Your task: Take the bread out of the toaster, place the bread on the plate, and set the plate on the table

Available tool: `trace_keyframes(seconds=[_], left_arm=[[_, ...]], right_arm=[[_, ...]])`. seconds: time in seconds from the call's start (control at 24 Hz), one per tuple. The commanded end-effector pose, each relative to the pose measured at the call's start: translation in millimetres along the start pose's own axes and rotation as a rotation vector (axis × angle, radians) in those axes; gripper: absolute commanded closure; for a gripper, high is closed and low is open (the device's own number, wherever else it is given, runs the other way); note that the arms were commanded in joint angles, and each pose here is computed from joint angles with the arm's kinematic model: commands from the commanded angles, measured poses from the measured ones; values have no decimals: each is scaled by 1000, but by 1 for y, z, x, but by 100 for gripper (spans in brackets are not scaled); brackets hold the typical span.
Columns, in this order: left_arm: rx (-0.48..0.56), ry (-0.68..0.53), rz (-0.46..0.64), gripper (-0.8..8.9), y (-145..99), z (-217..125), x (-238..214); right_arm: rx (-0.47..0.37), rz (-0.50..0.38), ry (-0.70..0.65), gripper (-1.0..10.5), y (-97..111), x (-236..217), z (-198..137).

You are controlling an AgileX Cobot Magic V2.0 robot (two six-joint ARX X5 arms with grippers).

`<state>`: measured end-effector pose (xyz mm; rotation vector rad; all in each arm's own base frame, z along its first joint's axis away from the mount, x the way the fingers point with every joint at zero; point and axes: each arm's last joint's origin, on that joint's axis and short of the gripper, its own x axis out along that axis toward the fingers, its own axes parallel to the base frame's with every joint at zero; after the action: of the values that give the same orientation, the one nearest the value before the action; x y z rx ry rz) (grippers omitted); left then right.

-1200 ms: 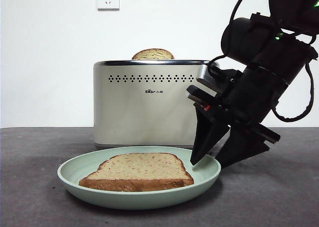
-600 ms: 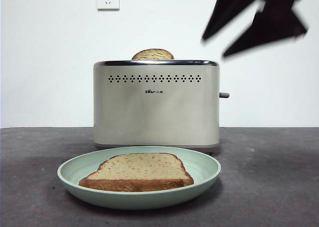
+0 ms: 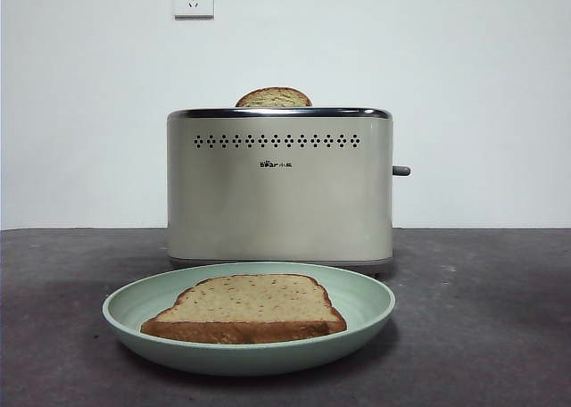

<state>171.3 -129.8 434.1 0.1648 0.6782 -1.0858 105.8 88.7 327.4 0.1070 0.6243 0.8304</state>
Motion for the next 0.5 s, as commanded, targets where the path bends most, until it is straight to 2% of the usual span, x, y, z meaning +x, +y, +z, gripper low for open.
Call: trace_keyframes(seconds=[0.04, 0.5], left_arm=[[28, -24, 3, 806, -3, 5, -5], [28, -24, 3, 806, -3, 5, -5]], right_arm=[[-20, 5, -14, 943, 2, -1, 4], [-30, 1, -52, 943, 3, -2, 8]])
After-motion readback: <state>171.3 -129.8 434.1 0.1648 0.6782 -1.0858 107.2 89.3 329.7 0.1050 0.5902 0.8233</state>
